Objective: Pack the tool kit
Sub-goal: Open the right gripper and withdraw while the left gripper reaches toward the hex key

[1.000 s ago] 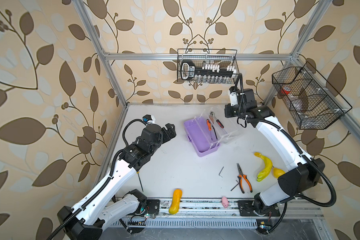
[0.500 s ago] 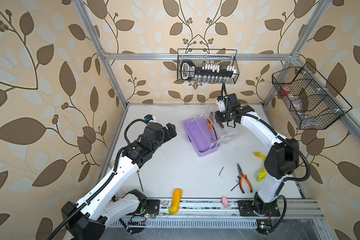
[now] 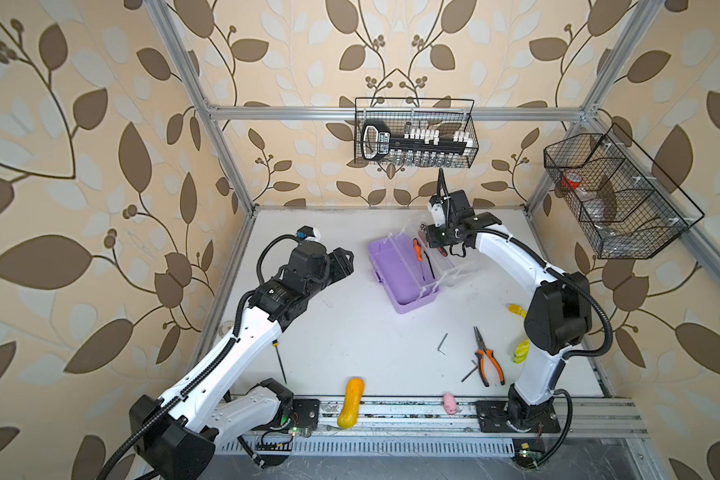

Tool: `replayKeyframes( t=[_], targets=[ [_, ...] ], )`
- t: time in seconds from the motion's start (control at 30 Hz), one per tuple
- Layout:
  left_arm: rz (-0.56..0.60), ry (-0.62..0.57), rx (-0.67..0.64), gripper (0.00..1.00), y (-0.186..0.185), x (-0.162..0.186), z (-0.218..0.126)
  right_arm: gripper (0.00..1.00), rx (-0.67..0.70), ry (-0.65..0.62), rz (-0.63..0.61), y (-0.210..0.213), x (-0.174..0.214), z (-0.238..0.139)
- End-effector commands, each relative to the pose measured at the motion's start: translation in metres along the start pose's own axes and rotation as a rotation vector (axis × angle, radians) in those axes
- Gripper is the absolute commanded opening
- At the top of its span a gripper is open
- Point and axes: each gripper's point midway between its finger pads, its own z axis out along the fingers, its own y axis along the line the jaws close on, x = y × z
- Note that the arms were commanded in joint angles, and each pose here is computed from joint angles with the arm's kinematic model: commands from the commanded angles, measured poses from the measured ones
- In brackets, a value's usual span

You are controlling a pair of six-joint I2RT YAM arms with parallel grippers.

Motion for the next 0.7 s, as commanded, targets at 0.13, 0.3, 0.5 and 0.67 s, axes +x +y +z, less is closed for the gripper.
replayKeyframes(
  t=[0.13,0.3,0.5,0.67],
  targets=[
    [0.350,0.264,0.056,0.53,-0.043,0.095,0.022,0.25,-0.019,-0.272,0.150,0.000,0.005,-0.092],
    [0.397,0.362,0.087,0.56,-0.055,0.139,0.024,0.26,0.024,-0.279,0.209,-0.016,0.068,-0.113],
    [0.475,0.414,0.110,0.42,-0.079,0.185,0.030,0.27,0.002,-0.238,0.227,-0.021,0.124,-0.122],
    [0.600,0.500,0.077,0.42,-0.094,0.241,0.047,0.30,-0.071,-0.196,0.279,-0.020,0.156,-0.115]
  ],
)
